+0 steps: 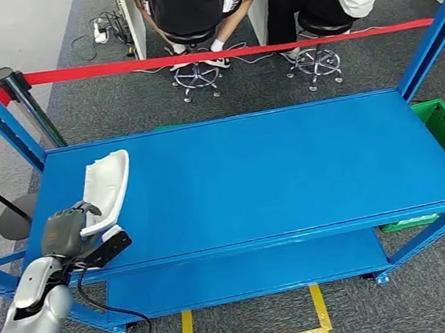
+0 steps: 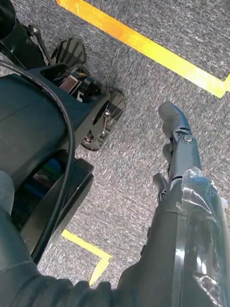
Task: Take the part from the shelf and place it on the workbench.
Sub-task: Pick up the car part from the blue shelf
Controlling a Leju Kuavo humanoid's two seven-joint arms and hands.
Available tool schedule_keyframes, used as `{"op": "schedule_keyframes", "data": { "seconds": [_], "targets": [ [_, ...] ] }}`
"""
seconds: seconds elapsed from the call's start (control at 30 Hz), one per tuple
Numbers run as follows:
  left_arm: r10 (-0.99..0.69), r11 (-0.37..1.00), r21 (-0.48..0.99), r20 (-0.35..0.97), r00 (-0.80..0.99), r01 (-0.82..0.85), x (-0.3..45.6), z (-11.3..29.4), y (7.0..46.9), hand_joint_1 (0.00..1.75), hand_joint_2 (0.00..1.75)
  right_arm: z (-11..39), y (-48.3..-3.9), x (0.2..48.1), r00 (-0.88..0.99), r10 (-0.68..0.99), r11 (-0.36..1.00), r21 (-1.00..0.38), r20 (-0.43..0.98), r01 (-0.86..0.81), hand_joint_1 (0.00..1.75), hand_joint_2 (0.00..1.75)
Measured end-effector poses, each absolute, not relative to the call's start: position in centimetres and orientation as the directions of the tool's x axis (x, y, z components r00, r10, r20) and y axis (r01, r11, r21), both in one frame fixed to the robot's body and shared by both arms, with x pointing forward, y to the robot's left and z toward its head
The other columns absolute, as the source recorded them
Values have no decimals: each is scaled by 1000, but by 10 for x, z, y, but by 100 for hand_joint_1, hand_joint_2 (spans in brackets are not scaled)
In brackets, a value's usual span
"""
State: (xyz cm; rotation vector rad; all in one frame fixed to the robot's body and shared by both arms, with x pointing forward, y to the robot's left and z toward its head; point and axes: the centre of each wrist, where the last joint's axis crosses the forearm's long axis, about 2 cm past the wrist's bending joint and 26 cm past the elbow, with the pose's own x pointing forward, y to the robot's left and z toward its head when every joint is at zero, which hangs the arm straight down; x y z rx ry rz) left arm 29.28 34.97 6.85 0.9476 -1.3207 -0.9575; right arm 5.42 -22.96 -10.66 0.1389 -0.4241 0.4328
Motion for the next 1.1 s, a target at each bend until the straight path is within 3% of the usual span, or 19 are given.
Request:
{"op": "schedule_keyframes", "data": {
  "seconds": [0.4,0.63,1.1],
  "targets": [
    [-919,350,913,291,-267,-209,259,109,313,175,175,-108,-230,47,821,371,903,38,434,-428,0,175],
    [-856,437,846,285,-432,-306,227,132,279,175,175,-107,-223,44,832,331,928,5,445,-372,0,175],
    [-813,497,807,306,-495,-318,199,142,258,175,175,-107,-220,43,847,274,948,20,456,-318,0,175]
  ]
}}
